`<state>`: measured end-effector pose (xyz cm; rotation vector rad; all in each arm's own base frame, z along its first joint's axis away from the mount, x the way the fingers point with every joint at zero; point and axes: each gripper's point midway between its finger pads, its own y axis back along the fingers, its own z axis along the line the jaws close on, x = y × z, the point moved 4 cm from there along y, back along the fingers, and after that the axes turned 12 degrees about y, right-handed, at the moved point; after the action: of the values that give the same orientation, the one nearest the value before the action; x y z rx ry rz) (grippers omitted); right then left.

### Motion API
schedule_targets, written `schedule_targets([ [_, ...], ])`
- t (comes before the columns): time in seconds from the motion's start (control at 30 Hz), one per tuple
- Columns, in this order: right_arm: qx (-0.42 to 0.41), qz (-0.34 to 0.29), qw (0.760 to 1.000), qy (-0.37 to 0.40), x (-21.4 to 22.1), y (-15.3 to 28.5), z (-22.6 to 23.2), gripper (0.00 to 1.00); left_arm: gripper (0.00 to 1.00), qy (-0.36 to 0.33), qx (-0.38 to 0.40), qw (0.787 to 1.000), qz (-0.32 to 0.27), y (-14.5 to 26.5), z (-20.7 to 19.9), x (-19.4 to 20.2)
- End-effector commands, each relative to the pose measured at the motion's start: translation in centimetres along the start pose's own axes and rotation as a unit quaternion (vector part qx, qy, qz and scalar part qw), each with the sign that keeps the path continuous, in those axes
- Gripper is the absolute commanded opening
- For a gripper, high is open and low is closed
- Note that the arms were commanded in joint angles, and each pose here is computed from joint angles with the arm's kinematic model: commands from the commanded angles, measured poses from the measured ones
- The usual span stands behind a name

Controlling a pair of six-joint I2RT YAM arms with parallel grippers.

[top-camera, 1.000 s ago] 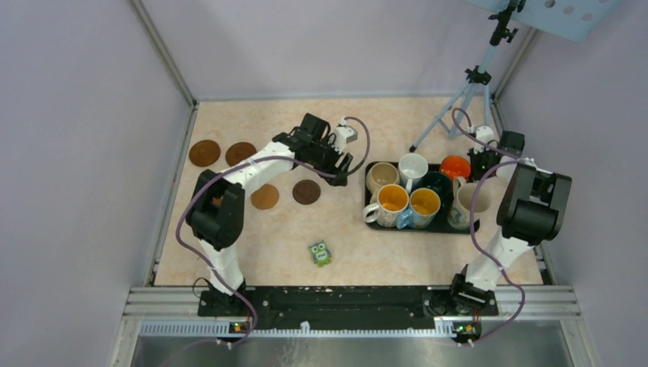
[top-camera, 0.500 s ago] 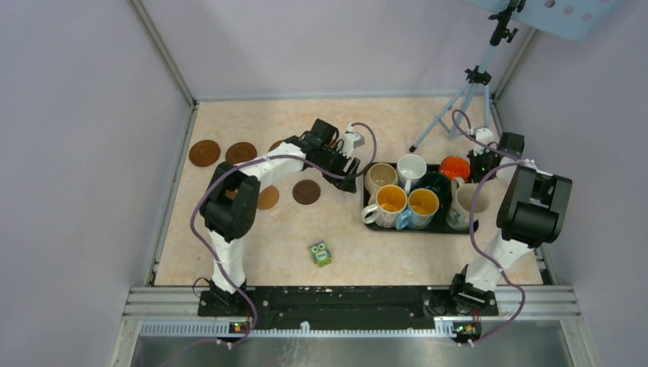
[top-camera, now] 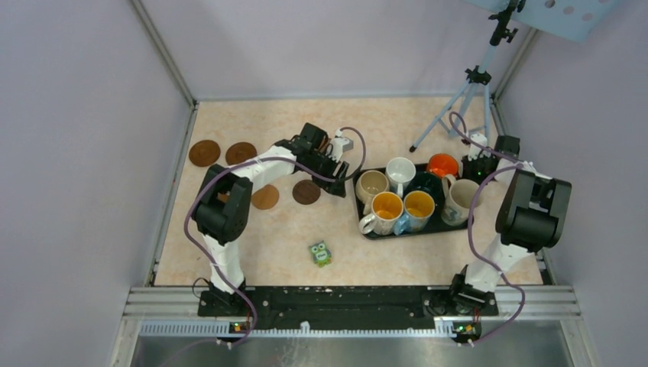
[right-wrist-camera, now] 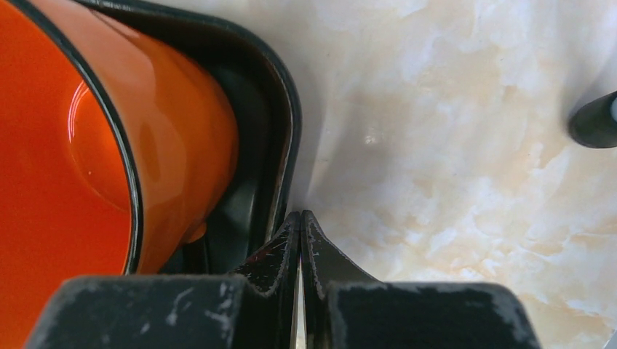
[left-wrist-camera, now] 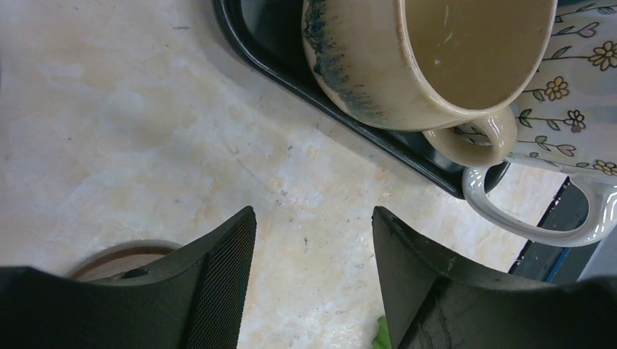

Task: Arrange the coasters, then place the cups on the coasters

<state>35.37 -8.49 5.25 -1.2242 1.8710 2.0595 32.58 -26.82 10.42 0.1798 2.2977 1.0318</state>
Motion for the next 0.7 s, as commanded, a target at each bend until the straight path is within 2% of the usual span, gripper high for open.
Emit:
schedule_targets([
  [0.0, -0.134, 0.048, 0.989, -0.047, 2.6, 0.2, 7.1, 0.0, 0.66, -0.027, 0.029, 0.999, -0.032, 2.5, -1.9, -1.1],
  [0.17, -0.112, 0.038, 0.991, -0.068, 1.3, 1.0, 5.7, 0.0, 0.69, -0.05, 0.02, 0.998, -0.022, 3.5, -2.5, -0.5],
  [0.33, -0.096, 0.01, 0.988, -0.124, 0.7, 3.6, 1.8, 0.0, 0.67, -0.036, 0.007, 0.999, 0.011, 1.6, -1.8, 2.0],
  [0.57, -0.101, 0.029, 0.986, -0.127, 2.6, 5.6, 0.9, 0.02, 0.52, 0.013, 0.09, 0.996, -0.002, -0.5, -3.1, 1.9],
  [0.67, -0.107, 0.045, 0.986, -0.121, 3.6, 5.5, 1.4, 0.02, 0.51, 0.046, 0.114, 0.992, -0.006, -1.2, -3.6, 2.1],
])
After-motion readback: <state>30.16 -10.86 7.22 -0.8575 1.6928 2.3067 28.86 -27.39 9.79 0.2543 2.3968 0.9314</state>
